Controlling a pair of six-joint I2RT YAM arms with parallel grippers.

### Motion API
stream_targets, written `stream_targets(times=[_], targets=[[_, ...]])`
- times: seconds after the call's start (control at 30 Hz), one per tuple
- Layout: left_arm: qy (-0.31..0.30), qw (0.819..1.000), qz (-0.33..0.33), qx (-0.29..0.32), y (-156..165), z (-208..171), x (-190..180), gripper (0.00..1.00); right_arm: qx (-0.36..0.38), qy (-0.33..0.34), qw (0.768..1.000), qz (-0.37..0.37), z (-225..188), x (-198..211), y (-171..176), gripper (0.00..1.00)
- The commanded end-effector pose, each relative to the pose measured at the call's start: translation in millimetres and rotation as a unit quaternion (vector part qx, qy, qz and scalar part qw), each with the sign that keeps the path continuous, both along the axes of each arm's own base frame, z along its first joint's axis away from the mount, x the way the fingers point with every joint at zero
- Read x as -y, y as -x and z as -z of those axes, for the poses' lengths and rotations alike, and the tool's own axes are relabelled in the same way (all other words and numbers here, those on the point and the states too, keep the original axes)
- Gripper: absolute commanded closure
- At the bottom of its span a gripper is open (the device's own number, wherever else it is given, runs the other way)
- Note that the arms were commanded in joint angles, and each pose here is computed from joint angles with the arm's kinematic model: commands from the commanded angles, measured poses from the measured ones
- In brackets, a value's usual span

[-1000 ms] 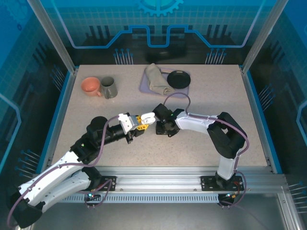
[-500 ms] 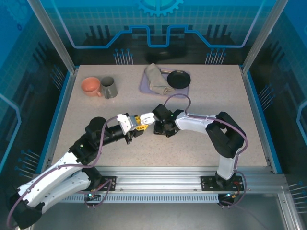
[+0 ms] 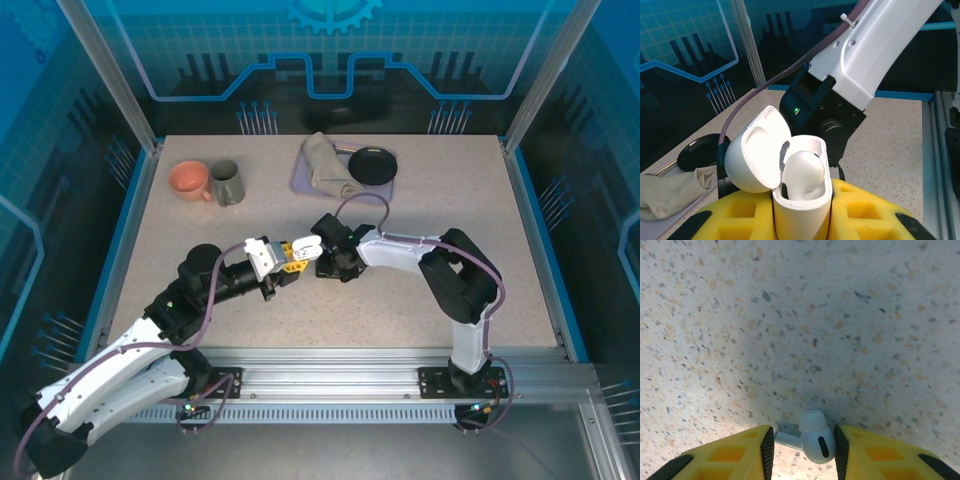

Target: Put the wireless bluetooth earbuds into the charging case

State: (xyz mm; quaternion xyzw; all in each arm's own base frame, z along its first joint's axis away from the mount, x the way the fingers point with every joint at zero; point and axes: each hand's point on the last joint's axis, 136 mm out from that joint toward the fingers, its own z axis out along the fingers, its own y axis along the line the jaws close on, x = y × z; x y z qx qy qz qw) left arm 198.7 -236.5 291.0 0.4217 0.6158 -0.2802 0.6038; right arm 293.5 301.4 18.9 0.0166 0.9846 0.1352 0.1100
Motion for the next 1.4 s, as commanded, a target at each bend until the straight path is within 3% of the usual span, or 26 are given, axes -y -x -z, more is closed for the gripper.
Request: stream_targets(times=[0.0,0.73,1.37], targets=[[-0.005,1.000,-0.004,0.016,2,-2,-3,1.00,0.004,0.011,1.000,-0.025,3,-8,-2,0.61],[-0.009,1.000,-0.008,0.016,0,3,-3,1.00,0.004,-0.002,1.000,-0.024,9,-13,-17,0.66],[-0.009,1.000,-0.010,0.021,1,2,-5,1.00,-0.007,0.022,1.000,-0.015,16,-9,-17,0.79]])
